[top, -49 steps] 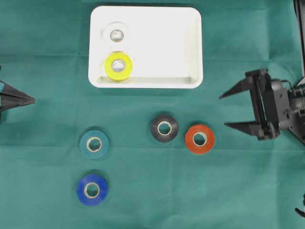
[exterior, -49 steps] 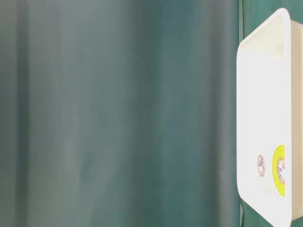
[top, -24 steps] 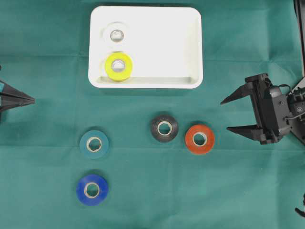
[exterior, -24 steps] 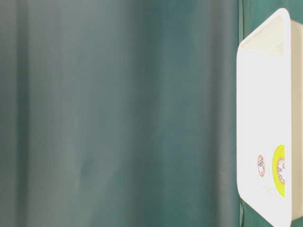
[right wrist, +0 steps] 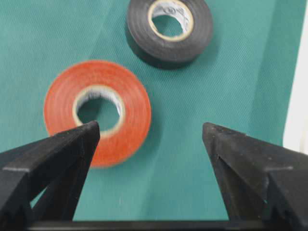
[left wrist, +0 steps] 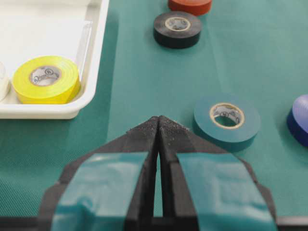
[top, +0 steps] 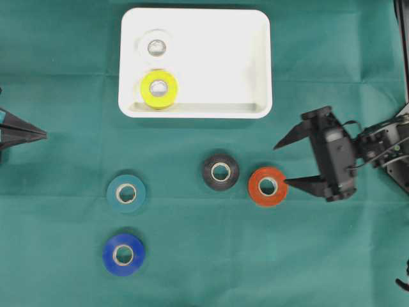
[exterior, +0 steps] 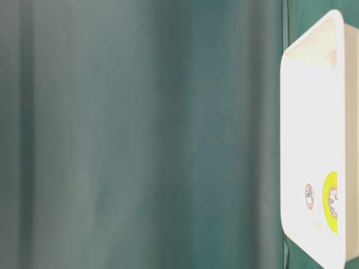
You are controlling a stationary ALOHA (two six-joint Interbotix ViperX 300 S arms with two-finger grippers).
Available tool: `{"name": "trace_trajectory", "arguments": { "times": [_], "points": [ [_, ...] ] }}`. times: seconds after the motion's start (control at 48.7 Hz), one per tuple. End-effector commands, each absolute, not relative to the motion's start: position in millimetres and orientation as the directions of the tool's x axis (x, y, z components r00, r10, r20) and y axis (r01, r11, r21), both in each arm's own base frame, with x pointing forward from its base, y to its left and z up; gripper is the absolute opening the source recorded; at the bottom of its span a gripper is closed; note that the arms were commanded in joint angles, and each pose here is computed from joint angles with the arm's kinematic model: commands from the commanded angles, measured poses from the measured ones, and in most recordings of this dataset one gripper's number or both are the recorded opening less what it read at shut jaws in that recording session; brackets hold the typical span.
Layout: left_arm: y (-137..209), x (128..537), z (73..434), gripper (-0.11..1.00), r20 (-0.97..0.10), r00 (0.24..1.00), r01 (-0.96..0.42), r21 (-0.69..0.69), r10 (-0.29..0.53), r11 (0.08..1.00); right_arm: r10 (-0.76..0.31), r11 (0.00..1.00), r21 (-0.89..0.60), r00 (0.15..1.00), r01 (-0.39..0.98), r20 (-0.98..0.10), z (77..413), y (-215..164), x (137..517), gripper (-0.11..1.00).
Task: Put the tape into the white case with the right arm.
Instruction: 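Reach the right gripper to the orange-red tape and grasp it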
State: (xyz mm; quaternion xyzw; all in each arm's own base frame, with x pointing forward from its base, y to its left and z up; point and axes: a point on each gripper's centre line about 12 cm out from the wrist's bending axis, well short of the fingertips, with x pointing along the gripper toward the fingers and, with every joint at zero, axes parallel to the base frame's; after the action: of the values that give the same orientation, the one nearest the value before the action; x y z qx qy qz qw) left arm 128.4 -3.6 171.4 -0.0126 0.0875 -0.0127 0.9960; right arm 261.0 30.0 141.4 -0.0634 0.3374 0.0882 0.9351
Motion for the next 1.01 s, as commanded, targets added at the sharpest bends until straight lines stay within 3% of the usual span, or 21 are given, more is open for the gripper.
{"name": "trace_trajectory", "arguments": {
  "times": [0.0,0.986],
  "points": [
    [-3.2,129.8,176.6,0.00,-0.163,0.986,0.020,-0.030,-0.024,0.999,0.133,0.974,-0.061,0.766,-0.219,-0.629,146.6,34.1,276.8,0.75],
    [-3.2,129.8,176.6,0.00,-0.163,0.986,0.020,-0.030,-0.024,0.999,0.058,0.974,-0.088,0.607,-0.208,-0.793,102.3,37.0,312.9,0.75]
  ]
}}
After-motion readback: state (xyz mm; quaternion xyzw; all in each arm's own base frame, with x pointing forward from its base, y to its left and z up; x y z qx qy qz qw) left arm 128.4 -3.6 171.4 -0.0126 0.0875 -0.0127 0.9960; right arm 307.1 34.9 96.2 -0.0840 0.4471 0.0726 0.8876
